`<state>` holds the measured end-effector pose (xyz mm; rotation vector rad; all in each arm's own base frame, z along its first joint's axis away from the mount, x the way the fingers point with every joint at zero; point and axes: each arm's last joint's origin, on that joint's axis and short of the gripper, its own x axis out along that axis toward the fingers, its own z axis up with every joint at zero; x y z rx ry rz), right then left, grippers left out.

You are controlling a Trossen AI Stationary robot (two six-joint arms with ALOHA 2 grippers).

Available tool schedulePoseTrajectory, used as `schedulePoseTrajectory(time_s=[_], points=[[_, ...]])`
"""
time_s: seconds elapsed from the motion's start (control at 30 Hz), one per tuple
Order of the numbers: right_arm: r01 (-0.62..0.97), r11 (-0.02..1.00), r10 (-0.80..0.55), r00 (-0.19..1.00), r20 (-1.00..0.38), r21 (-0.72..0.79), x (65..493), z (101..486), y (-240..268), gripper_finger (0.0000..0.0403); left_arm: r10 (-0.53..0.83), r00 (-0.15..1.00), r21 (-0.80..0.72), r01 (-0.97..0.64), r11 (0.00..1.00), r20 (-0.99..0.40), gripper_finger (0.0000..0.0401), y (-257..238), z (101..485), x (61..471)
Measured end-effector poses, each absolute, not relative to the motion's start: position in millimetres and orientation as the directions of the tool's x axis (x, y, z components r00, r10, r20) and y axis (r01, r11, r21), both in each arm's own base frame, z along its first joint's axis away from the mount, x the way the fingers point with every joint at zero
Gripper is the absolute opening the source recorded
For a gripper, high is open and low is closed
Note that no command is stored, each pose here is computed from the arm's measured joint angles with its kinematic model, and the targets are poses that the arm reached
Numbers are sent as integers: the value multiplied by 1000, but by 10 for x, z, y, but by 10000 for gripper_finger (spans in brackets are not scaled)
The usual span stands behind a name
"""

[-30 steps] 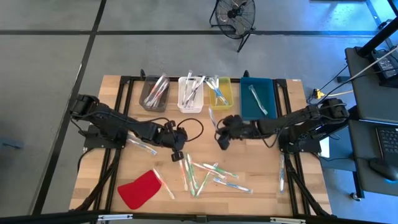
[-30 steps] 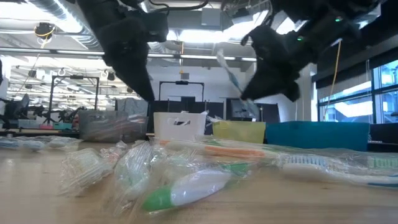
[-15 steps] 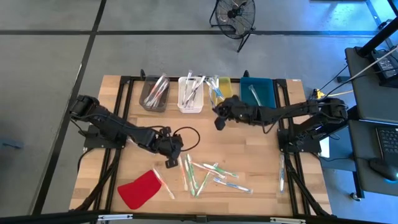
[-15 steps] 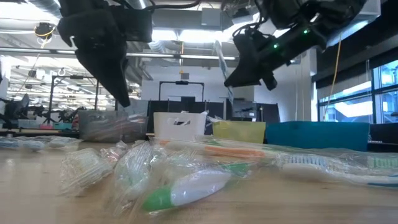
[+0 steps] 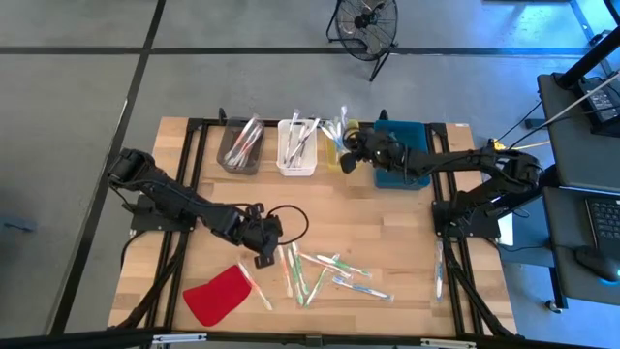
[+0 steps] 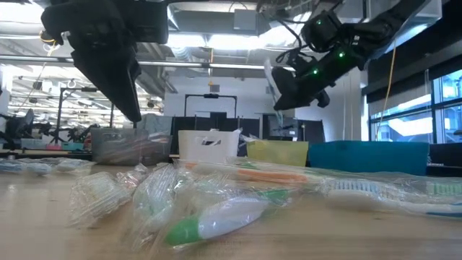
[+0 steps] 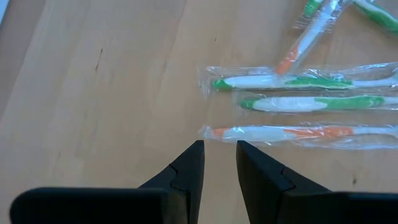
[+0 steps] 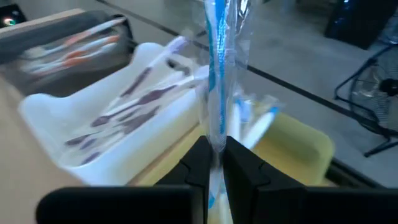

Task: Pick & Place Toothbrushes
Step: Put the blue toothbrush into the yellow bin

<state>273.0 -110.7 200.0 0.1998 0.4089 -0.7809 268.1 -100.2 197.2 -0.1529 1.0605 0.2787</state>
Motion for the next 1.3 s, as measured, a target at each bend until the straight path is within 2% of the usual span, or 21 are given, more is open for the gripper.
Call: schedulePoseTrajectory(time_s=[0.13, 0.53, 1.0, 1.3], points=[[729, 684, -645, 617, -451, 20, 2688, 1950, -1242, 22, 150, 458, 6, -301, 954, -876, 88, -1013, 1971, 2676], [714, 689, -509, 600, -617, 126, 2694, 1599, -1333, 25, 150, 459, 6, -300, 954, -876, 88, -1014, 1972, 2676], [750, 644, -498, 561, -661, 150, 2675, 1444, -1426, 25, 150, 461, 37, -244, 969, -875, 88, -1010, 1973, 2681], [747, 619, -452, 591, -668, 241, 2657, 1427, -1480, 33, 151, 461, 38, -244, 969, -875, 88, -1007, 1973, 2682]])
